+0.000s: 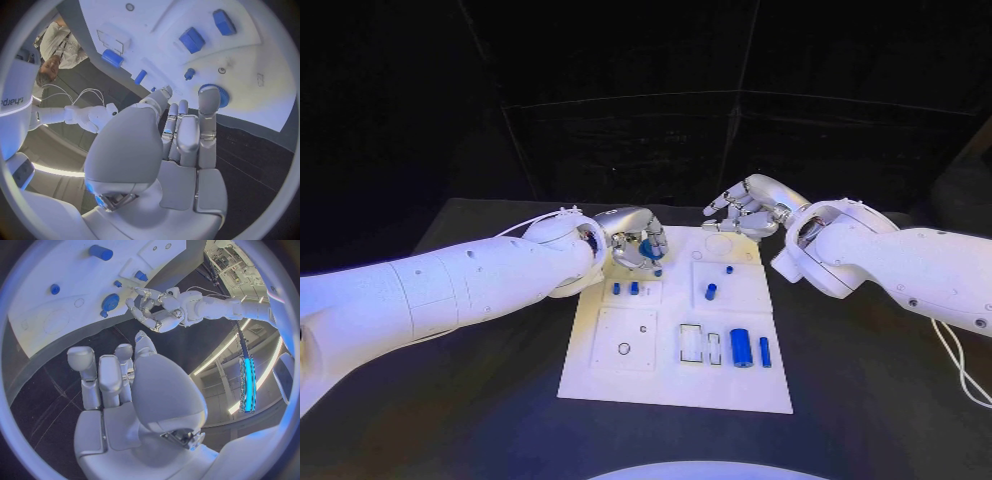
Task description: Assemble the parts on the task board
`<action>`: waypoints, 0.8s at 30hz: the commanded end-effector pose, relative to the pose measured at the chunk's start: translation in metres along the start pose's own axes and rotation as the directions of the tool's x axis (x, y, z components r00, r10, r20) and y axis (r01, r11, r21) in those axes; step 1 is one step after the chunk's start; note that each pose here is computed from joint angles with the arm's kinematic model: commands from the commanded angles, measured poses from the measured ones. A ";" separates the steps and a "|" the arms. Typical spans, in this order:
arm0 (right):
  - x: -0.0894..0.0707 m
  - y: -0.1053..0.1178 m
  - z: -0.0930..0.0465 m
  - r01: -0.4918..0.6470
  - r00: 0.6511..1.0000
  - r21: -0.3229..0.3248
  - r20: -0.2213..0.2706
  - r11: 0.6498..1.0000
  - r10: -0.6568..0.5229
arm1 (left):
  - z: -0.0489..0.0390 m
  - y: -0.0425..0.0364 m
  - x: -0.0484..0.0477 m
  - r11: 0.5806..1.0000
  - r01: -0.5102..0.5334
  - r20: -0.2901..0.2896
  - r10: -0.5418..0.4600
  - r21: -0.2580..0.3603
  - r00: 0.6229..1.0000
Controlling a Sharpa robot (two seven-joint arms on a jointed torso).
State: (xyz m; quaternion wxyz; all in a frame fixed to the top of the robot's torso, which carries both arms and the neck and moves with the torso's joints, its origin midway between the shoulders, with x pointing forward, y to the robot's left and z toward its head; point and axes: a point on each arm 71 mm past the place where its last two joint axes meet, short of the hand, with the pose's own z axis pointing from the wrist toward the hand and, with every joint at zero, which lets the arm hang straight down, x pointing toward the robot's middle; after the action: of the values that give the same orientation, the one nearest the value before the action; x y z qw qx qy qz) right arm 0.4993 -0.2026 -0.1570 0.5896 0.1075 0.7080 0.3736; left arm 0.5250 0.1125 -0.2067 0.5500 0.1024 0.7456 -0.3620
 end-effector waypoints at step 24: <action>0.002 0.006 0.003 0.016 1.000 -0.025 0.002 1.000 -0.016 | 0.0257 -0.0046 0.0128 0.977 -0.211 -0.141 0.204 -0.036 0.969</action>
State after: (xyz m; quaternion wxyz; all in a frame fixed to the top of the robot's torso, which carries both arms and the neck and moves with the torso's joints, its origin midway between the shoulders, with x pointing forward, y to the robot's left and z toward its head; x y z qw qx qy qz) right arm 0.4994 -0.1975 -0.1568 0.5904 0.1003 0.7074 0.3756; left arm 0.5362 0.0884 -0.2177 0.5418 0.1834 0.7663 -0.2926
